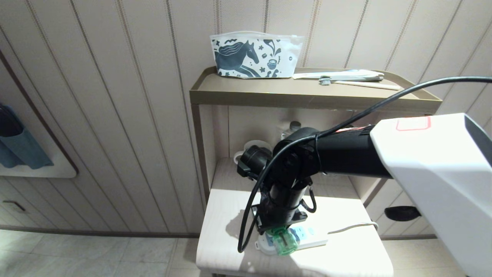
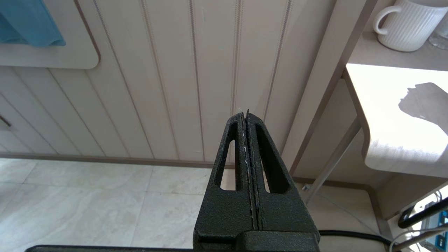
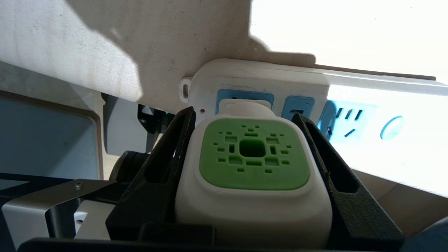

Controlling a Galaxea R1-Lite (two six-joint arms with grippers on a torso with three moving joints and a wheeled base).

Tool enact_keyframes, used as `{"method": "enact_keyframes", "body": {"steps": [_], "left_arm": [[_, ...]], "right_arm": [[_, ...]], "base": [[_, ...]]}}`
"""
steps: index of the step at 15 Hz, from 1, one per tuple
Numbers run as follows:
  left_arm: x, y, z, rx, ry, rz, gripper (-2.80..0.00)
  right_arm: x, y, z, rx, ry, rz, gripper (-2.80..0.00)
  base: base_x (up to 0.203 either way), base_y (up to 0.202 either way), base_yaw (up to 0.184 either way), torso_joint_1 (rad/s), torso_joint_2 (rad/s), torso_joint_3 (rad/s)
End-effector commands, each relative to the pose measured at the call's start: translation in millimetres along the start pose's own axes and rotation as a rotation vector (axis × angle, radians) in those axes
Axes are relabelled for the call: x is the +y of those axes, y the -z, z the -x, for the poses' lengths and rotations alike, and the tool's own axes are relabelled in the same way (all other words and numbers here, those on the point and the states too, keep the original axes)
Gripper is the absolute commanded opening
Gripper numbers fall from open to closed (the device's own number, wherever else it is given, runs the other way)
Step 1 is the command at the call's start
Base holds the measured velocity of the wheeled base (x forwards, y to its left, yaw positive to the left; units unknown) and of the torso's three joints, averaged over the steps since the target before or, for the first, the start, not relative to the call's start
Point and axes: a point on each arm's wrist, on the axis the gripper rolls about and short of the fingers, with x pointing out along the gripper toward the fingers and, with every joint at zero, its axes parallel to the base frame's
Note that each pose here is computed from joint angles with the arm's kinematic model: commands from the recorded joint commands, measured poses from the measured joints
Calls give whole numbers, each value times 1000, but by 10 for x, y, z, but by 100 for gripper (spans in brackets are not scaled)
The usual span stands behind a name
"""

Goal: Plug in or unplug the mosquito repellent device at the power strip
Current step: Insert the plug into the socket

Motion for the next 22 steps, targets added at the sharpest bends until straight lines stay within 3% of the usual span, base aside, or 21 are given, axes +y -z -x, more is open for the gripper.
{"method": "enact_keyframes", "body": {"steps": [1, 22], "left_arm": [[0, 0, -1, 2, 0, 0, -280], [0, 0, -1, 2, 1, 0, -280]], "right_arm": [[-1, 28, -48, 25, 13, 1, -280], [-41, 144, -15, 27, 40, -19, -280]], "base": [[0, 0, 0, 0, 0, 0], [0, 0, 0, 0, 0, 0]]}}
